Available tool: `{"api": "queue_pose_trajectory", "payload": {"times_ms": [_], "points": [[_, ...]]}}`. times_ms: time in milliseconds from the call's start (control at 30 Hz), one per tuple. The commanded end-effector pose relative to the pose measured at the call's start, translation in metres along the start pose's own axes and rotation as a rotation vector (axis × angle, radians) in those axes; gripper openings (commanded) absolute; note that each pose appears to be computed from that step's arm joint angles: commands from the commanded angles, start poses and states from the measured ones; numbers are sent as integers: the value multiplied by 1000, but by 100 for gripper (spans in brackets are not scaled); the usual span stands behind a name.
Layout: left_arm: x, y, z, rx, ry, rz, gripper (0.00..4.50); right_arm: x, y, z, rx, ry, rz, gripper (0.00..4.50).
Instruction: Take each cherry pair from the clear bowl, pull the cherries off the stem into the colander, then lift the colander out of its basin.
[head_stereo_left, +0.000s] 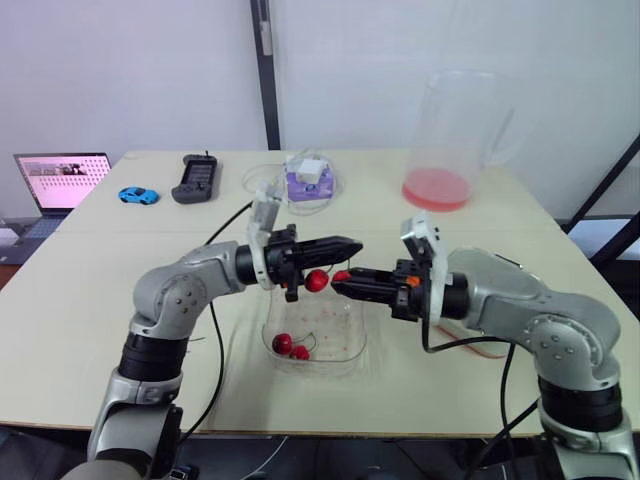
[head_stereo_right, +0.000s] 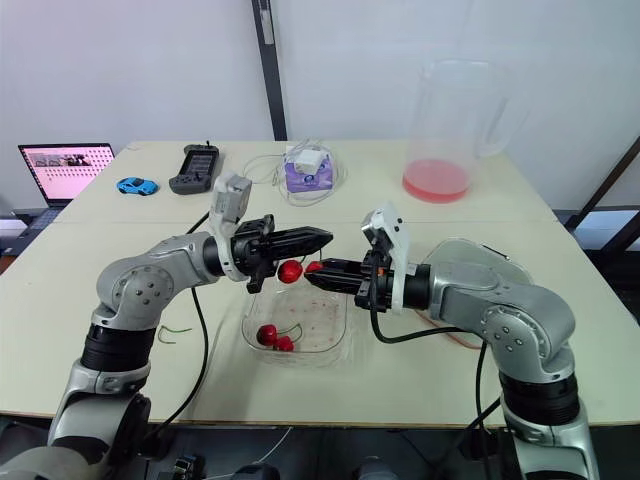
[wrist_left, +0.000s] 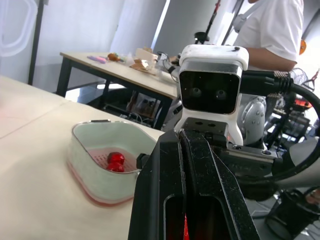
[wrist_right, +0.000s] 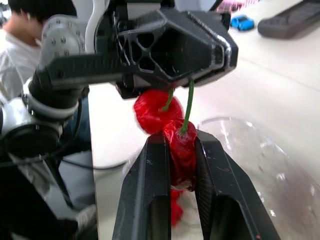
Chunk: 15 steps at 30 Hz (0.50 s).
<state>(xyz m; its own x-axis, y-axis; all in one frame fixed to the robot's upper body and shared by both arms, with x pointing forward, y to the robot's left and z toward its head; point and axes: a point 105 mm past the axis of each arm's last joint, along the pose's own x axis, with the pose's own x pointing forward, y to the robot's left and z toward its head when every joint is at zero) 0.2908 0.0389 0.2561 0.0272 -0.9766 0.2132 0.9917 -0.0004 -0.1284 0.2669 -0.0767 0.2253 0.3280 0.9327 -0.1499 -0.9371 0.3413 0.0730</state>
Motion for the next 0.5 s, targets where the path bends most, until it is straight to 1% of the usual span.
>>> {"api": "queue_pose_trajectory", "payload": {"times_ms": [33, 200, 333, 433, 500], "points": [[6, -9, 12, 59, -15, -45, 0, -1, 8, -1, -33, 46, 49, 43], [5, -8, 12, 60, -16, -43, 0, -5, 10, -4, -40, 74, 53, 43], [2, -7, 12, 63, -18, -35, 0, -36, 3, 13, -74, 80, 2, 43], [0, -6, 11, 62, -19, -28, 0, -74, -24, 26, -152, 150, -170, 43], [-1, -4, 10, 68, -18, -22, 0, -101, -50, 26, -199, 237, -320, 43]]}}
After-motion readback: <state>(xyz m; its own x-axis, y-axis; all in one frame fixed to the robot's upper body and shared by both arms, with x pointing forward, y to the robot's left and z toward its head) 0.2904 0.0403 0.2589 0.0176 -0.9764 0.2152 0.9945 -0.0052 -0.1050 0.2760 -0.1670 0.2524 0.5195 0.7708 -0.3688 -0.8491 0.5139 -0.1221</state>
